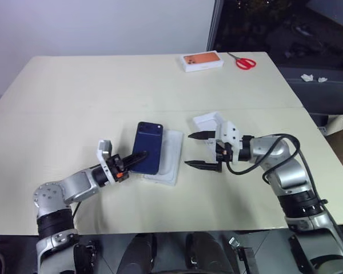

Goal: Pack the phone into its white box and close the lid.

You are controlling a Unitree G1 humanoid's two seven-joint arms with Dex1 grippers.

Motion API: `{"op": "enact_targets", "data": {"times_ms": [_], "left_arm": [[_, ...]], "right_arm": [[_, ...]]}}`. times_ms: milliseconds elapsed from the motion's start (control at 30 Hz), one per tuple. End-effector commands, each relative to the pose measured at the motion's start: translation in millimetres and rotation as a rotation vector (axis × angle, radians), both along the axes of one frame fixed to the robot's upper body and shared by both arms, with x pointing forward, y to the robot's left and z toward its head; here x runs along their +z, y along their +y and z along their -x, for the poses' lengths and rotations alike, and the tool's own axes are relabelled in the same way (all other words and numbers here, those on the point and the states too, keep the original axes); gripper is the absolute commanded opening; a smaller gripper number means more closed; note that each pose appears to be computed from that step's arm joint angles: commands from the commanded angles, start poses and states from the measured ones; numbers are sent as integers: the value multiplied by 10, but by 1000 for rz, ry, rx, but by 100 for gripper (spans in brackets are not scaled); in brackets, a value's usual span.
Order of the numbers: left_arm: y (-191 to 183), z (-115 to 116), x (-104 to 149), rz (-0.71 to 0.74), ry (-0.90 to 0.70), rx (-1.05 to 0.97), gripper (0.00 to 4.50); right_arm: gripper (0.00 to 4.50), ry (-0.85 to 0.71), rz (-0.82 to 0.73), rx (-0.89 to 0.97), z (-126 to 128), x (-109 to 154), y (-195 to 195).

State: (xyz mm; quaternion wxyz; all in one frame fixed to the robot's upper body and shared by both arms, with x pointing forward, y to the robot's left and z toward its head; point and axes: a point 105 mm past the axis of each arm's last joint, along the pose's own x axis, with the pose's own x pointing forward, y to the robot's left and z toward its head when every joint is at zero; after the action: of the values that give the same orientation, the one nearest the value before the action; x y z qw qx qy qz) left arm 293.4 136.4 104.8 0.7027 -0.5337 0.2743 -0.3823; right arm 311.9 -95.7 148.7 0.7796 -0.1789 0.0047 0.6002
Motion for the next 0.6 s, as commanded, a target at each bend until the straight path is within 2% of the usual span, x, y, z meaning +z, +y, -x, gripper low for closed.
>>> {"op": "enact_targets", "data": {"times_ms": [33,367,533,567,600], "left_arm": [[-111,-31,104,-9,-51,-33,0],[-261,-80,14,-49,-28,-75,0],[-329,-102,4,-18,-10,-97,0],[-333,-105,2,-17,-9,-98,99],[-337,-108,0,-16,-8,-97,141]], "right_arm": [[443,-40,-15,2,-4,73,38],[443,-53,-1,-18,-30,42,48],[443,-61,9,-25,-46,34,40],[450,-61,9,-25,-47,35,41],[450,-64,8,-26,-52,40,47]]}}
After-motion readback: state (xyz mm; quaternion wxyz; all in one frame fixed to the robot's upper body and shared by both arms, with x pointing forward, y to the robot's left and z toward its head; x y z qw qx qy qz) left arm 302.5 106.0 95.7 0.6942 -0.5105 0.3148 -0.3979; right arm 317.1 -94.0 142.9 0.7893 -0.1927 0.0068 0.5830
